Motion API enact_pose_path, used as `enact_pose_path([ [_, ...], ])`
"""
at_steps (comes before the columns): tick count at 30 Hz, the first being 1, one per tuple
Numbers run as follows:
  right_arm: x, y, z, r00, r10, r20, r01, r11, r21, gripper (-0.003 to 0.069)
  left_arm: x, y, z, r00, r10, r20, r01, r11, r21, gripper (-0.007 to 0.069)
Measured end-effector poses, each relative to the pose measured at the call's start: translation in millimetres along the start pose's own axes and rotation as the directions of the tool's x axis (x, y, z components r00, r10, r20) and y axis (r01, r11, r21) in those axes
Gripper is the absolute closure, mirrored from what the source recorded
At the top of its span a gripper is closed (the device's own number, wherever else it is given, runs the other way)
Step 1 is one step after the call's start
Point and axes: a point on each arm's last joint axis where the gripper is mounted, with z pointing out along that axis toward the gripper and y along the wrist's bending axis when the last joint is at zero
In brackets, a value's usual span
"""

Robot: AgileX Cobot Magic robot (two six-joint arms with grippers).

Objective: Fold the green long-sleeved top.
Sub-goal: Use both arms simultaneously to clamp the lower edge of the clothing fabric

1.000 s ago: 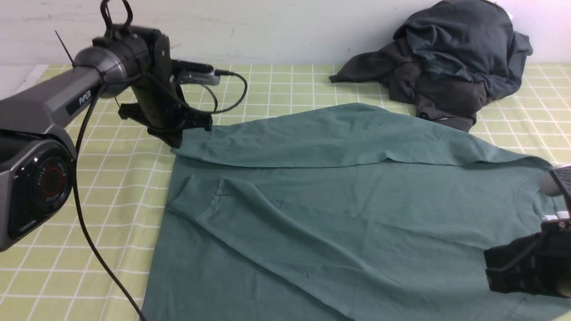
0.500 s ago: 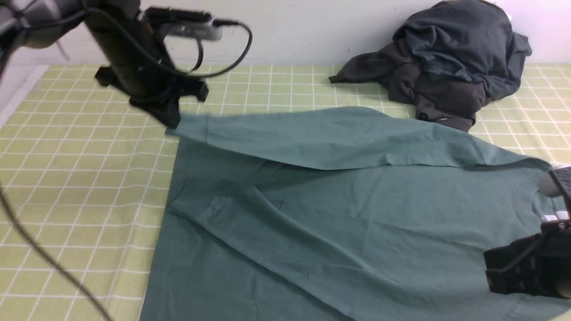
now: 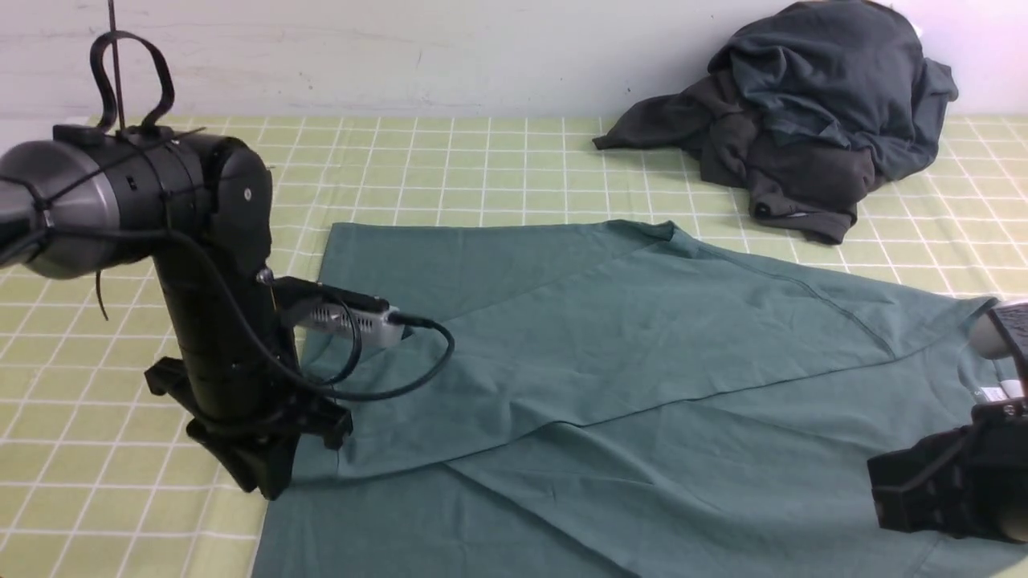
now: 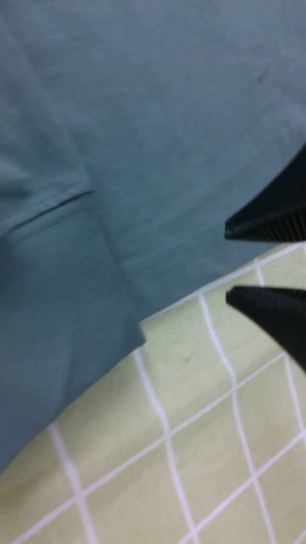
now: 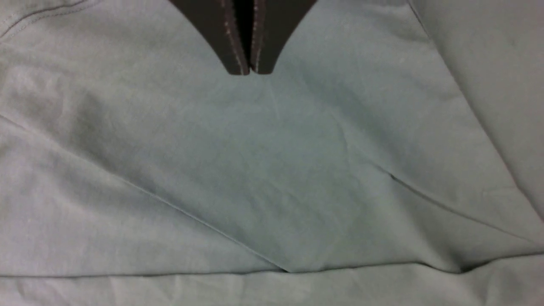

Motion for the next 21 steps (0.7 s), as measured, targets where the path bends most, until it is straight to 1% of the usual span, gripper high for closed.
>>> enact_pose_path([
  [1, 0.2, 0.0, 0.1, 1.000, 0.001, -0.003, -0.001, 1.000, -0.001, 0.0669, 1.8, -2.5, -0.4, 1.000, 0.007, 0.003, -0.007, 1.000, -0.001, 0.0432],
  [2, 1.5, 0.6, 0.0, 1.000, 0.002, -0.018, -0.002, 1.000, -0.006, 0.0669, 11.4, -14.0, -1.7, 0.999, 0.038, 0.003, -0.038, 0.999, -0.001, 0.0372],
  [3, 2.3, 1.0, 0.0, 1.000, -0.002, -0.027, 0.002, 1.000, -0.012, 0.0669, 19.3, -24.5, -1.5, 0.998, 0.068, -0.002, -0.068, 0.998, 0.000, 0.0335],
  [4, 2.6, 1.2, 0.0, 1.000, -0.004, -0.030, 0.003, 1.000, -0.014, 0.0669, 23.1, -31.3, -1.0, 0.996, 0.089, -0.005, -0.089, 0.996, -0.001, 0.0320],
  [5, 3.5, 1.9, 0.0, 0.999, -0.002, -0.039, 0.002, 1.000, -0.022, 0.0669, 38.2, -47.6, 1.4, 0.988, 0.151, -0.022, -0.151, 0.988, -0.008, 0.0270],
  [6, 3.7, 2.4, -0.1, 0.999, -0.004, -0.041, 0.003, 1.000, -0.027, 0.0669, 50.0, -58.7, 4.8, 0.978, 0.204, -0.034, -0.205, 0.979, -0.019, 0.0238],
  [7, 3.7, 2.5, -0.1, 0.999, -0.005, -0.041, 0.004, 1.000, -0.029, 0.0669, 52.3, -60.9, 5.7, 0.976, 0.216, -0.036, -0.217, 0.976, -0.022, 0.0225],
  [8, 3.6, 3.0, -0.1, 0.999, -0.009, -0.041, 0.008, 0.999, -0.034, 0.0669, 63.4, -68.7, 10.2, 0.962, 0.269, -0.039, -0.270, 0.962, -0.037, 0.0202],
  [9, 3.4, 4.1, -0.1, 0.999, -0.009, -0.038, 0.007, 0.999, -0.046, 0.0669, 78.4, -83.4, 17.4, 0.918, 0.396, -0.027, -0.397, 0.915, -0.075, 0.0160],
  [11, 3.1, 5.6, -0.2, 0.999, -0.013, -0.034, 0.011, 0.998, -0.063, 0.0669, 96.9, -93.9, 31.8, 0.834, 0.550, -0.051, -0.552, 0.824, -0.128, 0.0127],
  [12, 2.9, 6.4, -0.2, 0.999, -0.018, -0.032, 0.016, 0.997, -0.072, 0.0669, 104.4, -97.3, 38.7, 0.779, 0.625, -0.057, -0.625, 0.766, -0.151, 0.0114],
  [13, 2.8, 6.7, -0.3, 0.999, -0.017, -0.031, 0.014, 0.997, -0.075, 0.0669, 106.2, -97.5, 40.6, 0.769, 0.635, -0.068, -0.637, 0.756, -0.151, 0.0114],
  [14, 2.6, 7.8, -0.3, 0.999, -0.030, -0.027, 0.028, 0.996, -0.087, 0.0669, 117.8, -99.5, 55.0, 0.692, 0.716, -0.096, -0.720, 0.674, -0.165, 0.0108],
  [16, 2.7, 9.2, -0.5, 0.999, -0.040, -0.027, 0.037, 0.994, -0.103, 0.0669, 126.6, -97.1, 68.9, 0.626, 0.772, -0.111, -0.777, 0.606, -0.169, 0.0109],
  [17, 2.8, 9.7, -0.5, 0.999, -0.046, -0.027, 0.043, 0.993, -0.109, 0.0669, 128.8, -95.8, 73.2, 0.610, 0.785, -0.109, -0.789, 0.590, -0.172, 0.0117],
  [18, 2.8, 9.7, -0.5, 0.999, -0.047, -0.027, 0.044, 0.993, -0.109, 0.0669, 129.6, -95.2, 75.0, 0.604, 0.790, -0.107, -0.793, 0.584, -0.173, 0.0120],
  [19, 2.9, 10.4, -0.6, 0.998, -0.054, -0.027, 0.050, 0.992, -0.117, 0.0669, 131.9, -94.1, 77.1, 0.589, 0.802, -0.096, -0.803, 0.568, -0.179, 0.0140],
  [21, 2.7, 10.9, -0.7, 0.998, -0.056, -0.025, 0.052, 0.991, -0.122, 0.0669, 133.7, -93.7, 77.4, 0.585, 0.807, -0.083, -0.805, 0.564, -0.184, 0.0182],
])
